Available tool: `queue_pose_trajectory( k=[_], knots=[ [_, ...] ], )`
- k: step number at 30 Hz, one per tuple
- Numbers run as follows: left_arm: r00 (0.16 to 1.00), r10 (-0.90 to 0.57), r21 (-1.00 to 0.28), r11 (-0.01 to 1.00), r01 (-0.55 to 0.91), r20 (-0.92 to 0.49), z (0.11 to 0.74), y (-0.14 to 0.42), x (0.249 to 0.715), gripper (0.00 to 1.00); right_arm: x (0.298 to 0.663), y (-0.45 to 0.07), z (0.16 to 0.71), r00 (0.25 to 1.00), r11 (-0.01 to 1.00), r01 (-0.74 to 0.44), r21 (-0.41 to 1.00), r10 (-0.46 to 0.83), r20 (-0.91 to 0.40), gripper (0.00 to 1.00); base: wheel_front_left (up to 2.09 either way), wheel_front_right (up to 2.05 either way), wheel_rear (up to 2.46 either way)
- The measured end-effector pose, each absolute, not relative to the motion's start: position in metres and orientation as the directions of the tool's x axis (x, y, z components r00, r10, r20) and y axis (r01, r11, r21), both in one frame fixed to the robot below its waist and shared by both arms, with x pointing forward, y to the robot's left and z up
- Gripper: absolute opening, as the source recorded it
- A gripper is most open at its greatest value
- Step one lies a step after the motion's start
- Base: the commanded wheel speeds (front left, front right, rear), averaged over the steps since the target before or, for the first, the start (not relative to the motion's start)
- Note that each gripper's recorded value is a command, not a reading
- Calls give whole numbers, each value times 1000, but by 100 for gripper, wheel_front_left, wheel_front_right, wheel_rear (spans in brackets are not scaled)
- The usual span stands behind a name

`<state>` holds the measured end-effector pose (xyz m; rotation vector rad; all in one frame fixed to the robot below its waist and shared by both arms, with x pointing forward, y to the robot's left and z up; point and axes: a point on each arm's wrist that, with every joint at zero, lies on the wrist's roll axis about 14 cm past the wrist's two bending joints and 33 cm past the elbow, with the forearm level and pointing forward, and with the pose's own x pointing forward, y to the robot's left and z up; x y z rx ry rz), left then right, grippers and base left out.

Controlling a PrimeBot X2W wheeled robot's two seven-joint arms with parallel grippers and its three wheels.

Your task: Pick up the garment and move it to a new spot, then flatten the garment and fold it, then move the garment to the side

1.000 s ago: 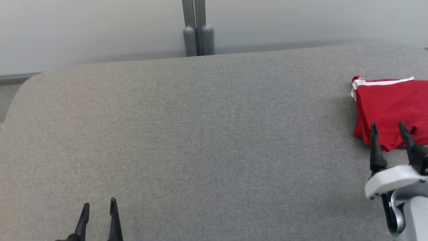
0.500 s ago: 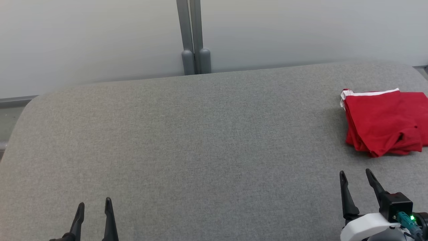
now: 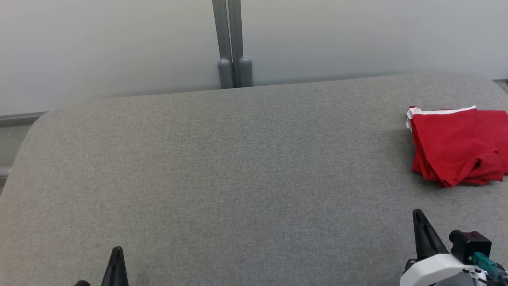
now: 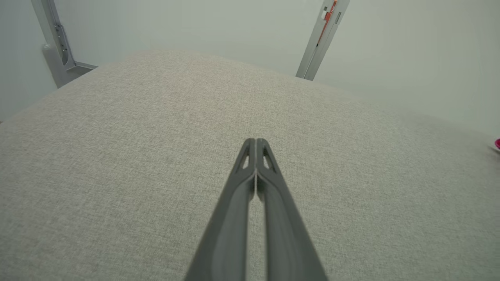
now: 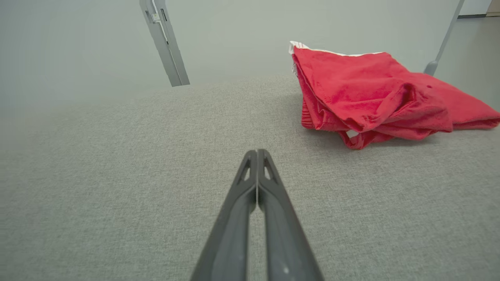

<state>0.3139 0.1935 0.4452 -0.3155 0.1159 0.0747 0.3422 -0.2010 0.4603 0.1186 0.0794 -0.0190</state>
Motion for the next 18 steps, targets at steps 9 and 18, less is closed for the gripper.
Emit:
queue_pose_trajectory(
  k=[9,18],
  knots=[
    [988,73,-443,888,-126,-136,448,197,322,0,344,-205,460,995,955,69,287,-44,-92,0,0,0,0],
    [986,83,-596,789,-151,-142,452,200,333,0,351,-207,465,993,873,103,477,-65,-95,0,0,0,0]
  ],
)
